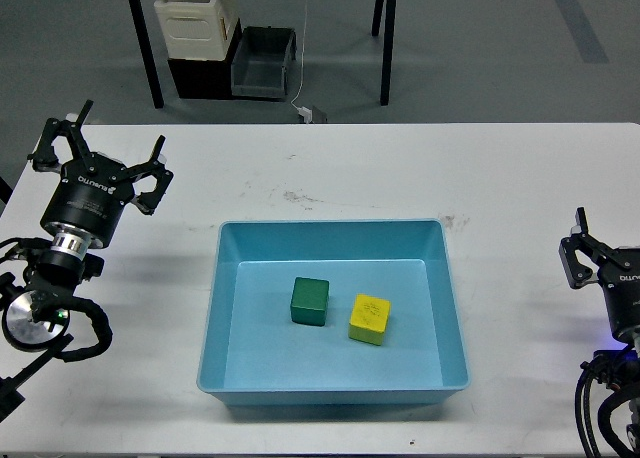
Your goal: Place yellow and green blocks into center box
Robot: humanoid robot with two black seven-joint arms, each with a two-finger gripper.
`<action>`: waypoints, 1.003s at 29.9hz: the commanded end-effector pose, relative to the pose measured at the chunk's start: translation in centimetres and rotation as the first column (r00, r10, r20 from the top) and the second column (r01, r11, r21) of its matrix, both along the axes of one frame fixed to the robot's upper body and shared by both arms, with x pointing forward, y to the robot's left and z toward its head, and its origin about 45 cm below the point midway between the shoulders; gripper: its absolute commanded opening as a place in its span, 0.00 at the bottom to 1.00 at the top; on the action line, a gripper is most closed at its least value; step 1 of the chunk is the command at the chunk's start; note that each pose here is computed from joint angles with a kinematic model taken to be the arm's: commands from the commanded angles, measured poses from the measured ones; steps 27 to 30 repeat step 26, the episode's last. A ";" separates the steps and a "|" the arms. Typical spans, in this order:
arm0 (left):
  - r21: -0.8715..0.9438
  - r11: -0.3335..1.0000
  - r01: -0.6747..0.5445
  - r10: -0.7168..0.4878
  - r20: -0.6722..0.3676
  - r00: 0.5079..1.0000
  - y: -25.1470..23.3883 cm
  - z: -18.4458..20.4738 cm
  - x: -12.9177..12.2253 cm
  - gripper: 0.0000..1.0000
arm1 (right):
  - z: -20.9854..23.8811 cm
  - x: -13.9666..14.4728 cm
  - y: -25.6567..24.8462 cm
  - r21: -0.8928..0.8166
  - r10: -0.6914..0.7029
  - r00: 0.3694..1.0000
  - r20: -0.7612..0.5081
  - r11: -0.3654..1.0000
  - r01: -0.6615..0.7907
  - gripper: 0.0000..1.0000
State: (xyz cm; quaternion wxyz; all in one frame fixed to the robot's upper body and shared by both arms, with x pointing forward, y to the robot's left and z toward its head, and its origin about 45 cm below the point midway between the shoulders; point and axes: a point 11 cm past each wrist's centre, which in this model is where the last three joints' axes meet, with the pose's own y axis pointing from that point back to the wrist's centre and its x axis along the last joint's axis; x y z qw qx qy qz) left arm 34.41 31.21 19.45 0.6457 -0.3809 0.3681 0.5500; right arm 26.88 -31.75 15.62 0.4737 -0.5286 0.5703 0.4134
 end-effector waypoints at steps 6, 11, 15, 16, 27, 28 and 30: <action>-0.338 0.927 -0.161 0.114 -0.156 0.981 1.7 -3.6 -3.3 1.00 | -1.3 -1.6 0.9 0.099 -0.027 1.000 -0.014 0.995 0.028 1.00; -0.352 0.920 -0.173 0.117 -0.175 0.978 1.5 -4.2 -3.9 1.00 | -1.9 -2.3 0.6 0.134 -0.044 0.998 -0.036 0.990 0.048 1.00; -0.365 0.914 -0.176 0.118 -0.176 0.977 1.5 -4.1 -4.3 1.00 | -2.1 -2.6 1.0 0.140 -0.025 0.999 -0.036 0.990 0.030 1.00; -0.372 0.913 -0.169 0.110 -0.173 0.979 1.2 -3.9 -4.4 1.00 | -2.1 -2.7 1.5 0.144 0.003 1.000 -0.031 0.990 0.001 1.00; -0.381 0.910 -0.164 0.103 -0.176 0.979 0.9 -3.9 -4.7 1.00 | -2.0 -2.8 3.8 0.152 0.147 0.989 -0.003 0.978 -0.145 1.00; -0.381 0.910 -0.164 0.103 -0.176 0.979 0.9 -3.9 -4.7 1.00 | -2.0 -2.8 3.8 0.152 0.147 0.989 -0.003 0.978 -0.145 1.00; -0.381 0.910 -0.164 0.103 -0.176 0.979 0.9 -3.9 -4.7 1.00 | -2.0 -2.8 3.8 0.152 0.147 0.989 -0.003 0.978 -0.145 1.00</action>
